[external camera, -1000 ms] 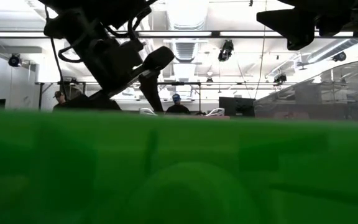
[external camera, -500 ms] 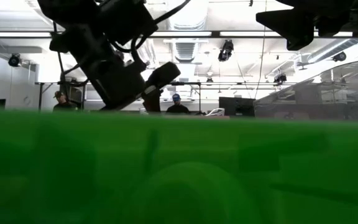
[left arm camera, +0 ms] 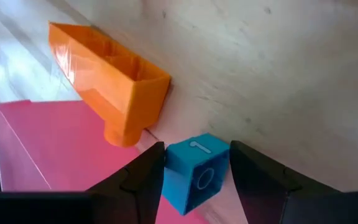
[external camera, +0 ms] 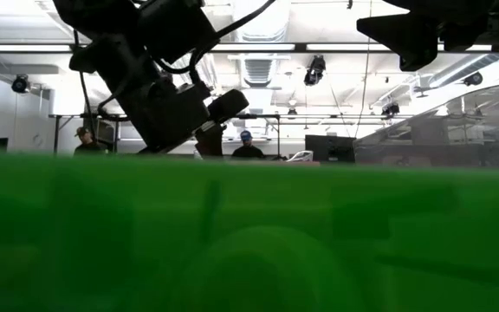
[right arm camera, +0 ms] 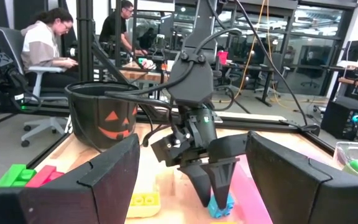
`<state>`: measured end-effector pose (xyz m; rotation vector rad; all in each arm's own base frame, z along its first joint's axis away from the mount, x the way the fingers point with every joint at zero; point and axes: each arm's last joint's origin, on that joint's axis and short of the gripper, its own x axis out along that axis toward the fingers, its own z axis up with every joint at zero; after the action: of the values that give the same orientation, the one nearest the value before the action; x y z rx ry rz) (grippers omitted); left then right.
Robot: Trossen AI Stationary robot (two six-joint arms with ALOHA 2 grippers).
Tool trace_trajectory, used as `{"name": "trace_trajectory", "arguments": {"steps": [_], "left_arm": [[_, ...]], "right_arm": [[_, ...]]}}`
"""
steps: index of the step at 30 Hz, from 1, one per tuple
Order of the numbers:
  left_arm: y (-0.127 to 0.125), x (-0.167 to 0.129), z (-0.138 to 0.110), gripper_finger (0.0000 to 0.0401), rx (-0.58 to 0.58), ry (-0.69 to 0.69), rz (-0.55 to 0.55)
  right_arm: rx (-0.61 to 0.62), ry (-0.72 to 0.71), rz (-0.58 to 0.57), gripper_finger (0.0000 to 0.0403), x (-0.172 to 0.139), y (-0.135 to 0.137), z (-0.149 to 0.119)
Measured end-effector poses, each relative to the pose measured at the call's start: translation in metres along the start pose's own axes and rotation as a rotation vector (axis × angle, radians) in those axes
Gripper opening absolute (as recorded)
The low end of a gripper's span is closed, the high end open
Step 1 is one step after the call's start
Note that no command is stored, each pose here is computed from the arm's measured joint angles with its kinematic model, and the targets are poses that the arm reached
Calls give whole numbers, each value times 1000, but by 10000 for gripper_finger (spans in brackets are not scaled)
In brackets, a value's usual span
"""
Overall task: Pick & Place Toys
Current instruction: Put the small blue game piece into the black bin
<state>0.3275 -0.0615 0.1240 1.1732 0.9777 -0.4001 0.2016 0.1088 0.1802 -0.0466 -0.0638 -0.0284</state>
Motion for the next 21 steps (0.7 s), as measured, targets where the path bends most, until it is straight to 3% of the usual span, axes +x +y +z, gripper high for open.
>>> {"name": "trace_trajectory", "arguments": {"steps": [9,14,21], "left_arm": [[-4,-7,9,181,34,67,73],[-4,-10,11,181,-11,61,83],[-6,-8,4,181,-23,38,-5]], "right_arm": [[0,0,0,291,0,0,0],[-2,3,0,291,0,0,0],[3,3,0,291,0,0,0]]}}
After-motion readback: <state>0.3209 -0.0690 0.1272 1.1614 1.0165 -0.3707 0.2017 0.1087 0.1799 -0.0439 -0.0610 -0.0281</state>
